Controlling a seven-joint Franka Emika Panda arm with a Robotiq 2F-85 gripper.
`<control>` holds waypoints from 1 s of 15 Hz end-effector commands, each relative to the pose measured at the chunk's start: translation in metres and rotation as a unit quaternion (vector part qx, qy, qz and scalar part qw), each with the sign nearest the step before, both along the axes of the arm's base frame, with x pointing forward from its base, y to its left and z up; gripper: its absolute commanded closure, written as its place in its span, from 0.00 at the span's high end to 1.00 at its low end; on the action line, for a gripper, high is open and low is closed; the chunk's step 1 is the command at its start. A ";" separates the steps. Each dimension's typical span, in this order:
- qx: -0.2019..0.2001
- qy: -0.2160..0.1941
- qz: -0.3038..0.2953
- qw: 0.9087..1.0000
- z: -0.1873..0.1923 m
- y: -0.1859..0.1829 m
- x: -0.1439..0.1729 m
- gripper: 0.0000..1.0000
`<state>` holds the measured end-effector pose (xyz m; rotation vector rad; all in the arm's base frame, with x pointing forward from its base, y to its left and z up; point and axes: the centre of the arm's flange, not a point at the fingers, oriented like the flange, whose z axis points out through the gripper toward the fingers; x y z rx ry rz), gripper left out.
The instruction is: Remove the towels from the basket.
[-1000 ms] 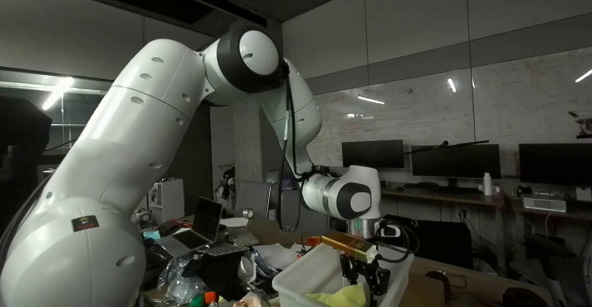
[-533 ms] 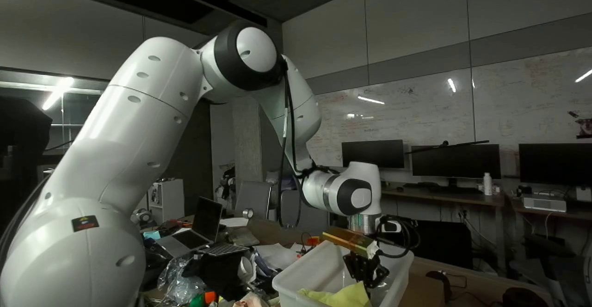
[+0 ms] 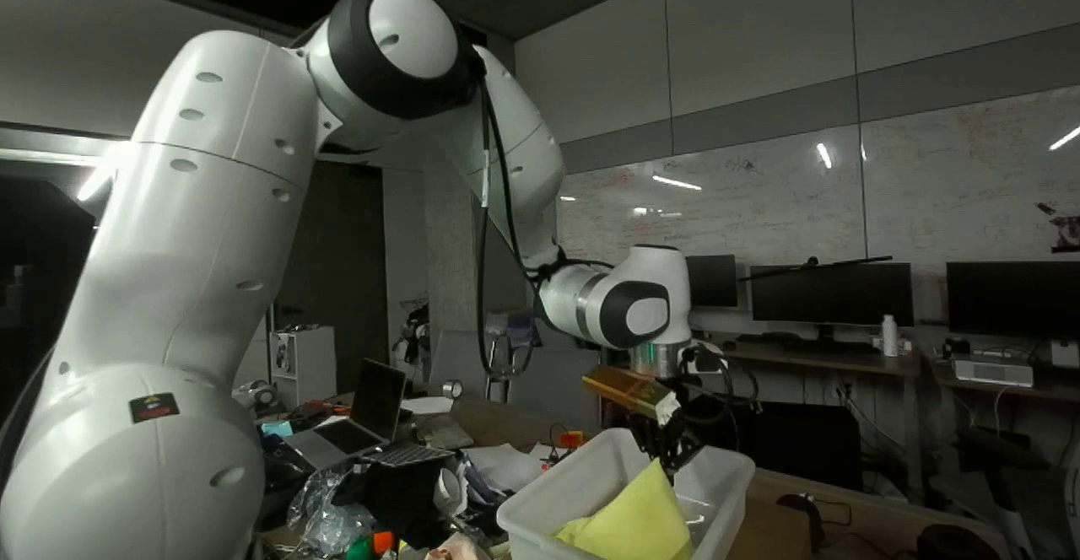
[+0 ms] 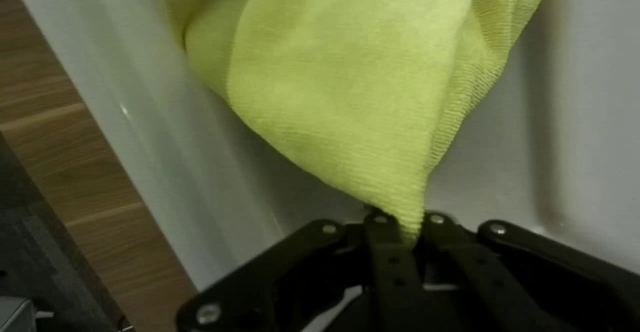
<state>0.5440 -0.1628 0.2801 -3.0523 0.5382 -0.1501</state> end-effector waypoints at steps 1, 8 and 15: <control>-0.001 -0.077 -0.042 0.996 0.065 0.019 -0.024 0.02; 0.057 -0.201 -0.129 0.969 0.197 0.076 -0.055 0.02; 0.051 -0.154 -0.006 0.987 0.232 0.170 -0.069 0.02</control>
